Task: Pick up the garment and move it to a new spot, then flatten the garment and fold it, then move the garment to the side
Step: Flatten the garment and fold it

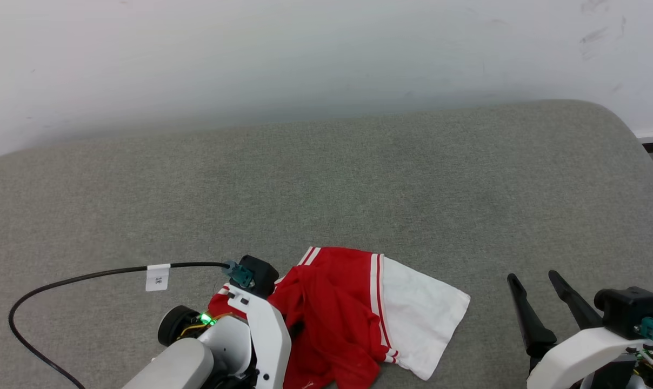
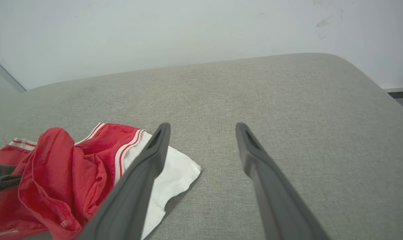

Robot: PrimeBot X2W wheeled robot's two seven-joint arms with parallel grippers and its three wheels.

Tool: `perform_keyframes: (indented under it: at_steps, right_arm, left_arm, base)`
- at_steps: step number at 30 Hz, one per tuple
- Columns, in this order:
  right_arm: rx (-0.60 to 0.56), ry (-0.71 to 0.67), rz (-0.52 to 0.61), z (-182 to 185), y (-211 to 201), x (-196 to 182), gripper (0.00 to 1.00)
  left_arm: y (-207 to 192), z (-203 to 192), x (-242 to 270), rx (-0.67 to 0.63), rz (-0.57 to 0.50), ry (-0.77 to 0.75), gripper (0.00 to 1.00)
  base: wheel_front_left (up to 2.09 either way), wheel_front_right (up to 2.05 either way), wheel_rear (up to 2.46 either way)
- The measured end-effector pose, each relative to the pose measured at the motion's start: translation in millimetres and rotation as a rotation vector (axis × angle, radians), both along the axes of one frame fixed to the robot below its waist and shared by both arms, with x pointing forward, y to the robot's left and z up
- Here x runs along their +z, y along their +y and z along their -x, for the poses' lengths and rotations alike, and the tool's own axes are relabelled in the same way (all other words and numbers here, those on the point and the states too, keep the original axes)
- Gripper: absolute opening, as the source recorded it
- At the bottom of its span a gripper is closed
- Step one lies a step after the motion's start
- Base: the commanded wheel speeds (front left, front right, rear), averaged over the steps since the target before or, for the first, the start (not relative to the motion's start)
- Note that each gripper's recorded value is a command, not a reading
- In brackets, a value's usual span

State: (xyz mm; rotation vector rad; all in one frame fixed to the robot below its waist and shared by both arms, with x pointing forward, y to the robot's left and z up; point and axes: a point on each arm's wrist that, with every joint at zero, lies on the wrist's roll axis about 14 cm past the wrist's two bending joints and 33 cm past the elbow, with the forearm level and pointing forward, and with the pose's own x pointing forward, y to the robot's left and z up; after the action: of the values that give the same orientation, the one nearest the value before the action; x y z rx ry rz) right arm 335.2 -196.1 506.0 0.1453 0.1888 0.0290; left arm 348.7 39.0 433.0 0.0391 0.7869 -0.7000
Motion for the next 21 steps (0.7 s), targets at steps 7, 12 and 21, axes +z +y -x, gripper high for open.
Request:
perform_keyframes:
  at_steps: [7, 12, 21]
  right_arm:
    - [-0.01, -0.014, 0.005, -1, -4, 4, 1.0]
    - [-0.005, -0.029, 0.009, -1, -3, 9, 1.0]
    - [0.027, -0.034, 0.01, -6, 7, 12, 1.0]
  left_arm:
    - [-12, -12, 29, -0.027, 0.019, -0.175, 0.0]
    - [-32, 12, 48, -0.101, 0.054, -0.254, 0.0]
    - [-55, 103, -23, -0.215, 0.034, 0.038, 0.0]
  base:
    - [0.0, 0.0, 0.0]
    - [0.0, 0.0, 0.0]
    - [0.0, 0.0, 0.0]
